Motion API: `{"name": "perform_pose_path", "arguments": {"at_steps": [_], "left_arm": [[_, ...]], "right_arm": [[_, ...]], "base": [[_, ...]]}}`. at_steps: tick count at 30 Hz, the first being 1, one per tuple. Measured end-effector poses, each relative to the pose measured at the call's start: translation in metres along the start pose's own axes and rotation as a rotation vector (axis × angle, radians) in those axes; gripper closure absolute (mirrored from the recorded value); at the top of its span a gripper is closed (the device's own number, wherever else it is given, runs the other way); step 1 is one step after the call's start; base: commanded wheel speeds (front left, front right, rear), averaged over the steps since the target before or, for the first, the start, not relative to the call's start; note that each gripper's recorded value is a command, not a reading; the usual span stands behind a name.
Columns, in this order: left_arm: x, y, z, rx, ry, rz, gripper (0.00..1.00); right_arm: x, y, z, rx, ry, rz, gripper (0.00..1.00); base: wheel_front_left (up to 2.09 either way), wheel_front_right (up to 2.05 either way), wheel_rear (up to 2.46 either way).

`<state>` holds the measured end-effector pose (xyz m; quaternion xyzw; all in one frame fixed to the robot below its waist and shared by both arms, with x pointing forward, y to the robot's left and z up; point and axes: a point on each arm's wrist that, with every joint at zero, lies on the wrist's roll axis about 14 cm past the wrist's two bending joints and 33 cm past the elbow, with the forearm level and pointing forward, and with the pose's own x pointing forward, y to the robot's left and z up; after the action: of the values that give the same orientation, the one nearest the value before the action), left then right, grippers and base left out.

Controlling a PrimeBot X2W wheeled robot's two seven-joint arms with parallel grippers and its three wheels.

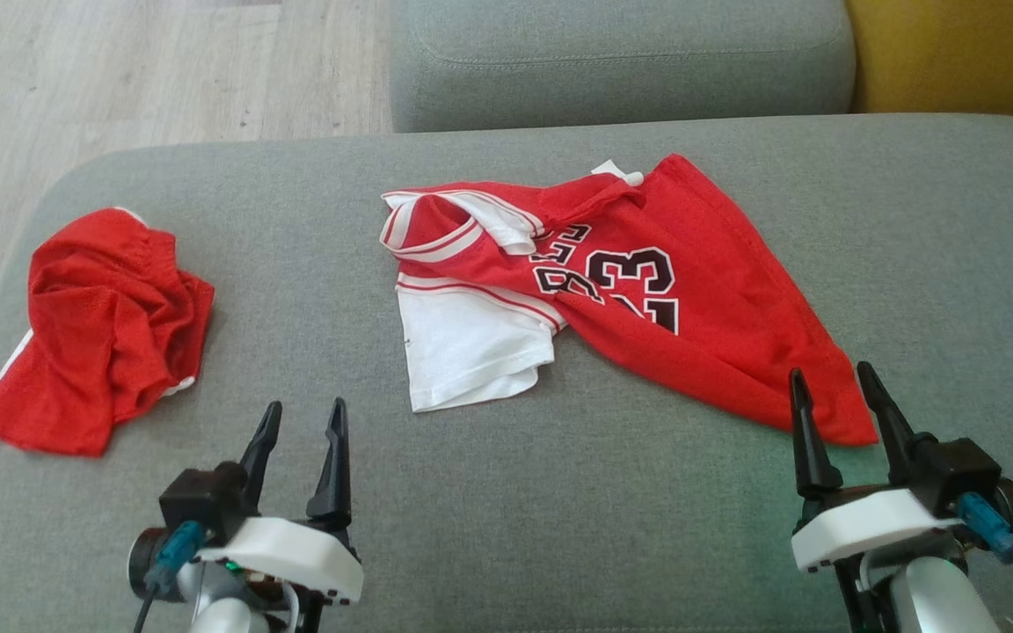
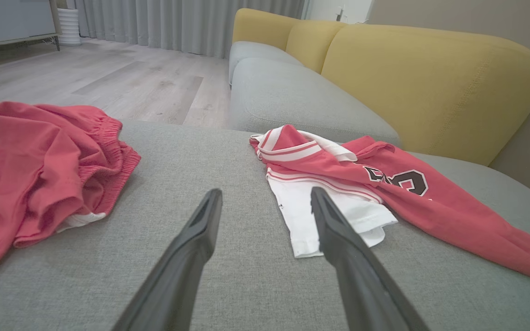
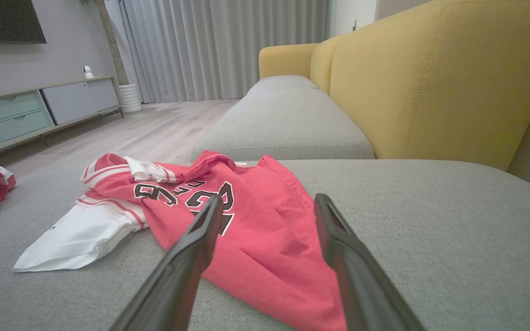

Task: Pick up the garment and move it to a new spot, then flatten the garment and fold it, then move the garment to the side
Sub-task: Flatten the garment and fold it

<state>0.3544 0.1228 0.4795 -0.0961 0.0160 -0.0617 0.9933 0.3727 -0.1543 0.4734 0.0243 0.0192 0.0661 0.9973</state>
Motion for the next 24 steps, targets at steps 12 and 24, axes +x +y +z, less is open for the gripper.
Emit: {"name": "perform_pose_path", "arguments": {"at_steps": [12,24], "left_arm": [[0.004,-0.004,-0.020,0.010,0.063,-0.028,0.00],[0.048,-0.042,-0.069,0.011,0.281,-0.176,0.00]], "right_arm": [[0.002,-0.001,-0.007,0.007,0.021,-0.002,0.00],[0.008,-0.022,-0.014,0.014,0.041,-0.061,0.00]], "base": [[0.00,0.00,0.00],[0.00,0.00,0.00]]}}
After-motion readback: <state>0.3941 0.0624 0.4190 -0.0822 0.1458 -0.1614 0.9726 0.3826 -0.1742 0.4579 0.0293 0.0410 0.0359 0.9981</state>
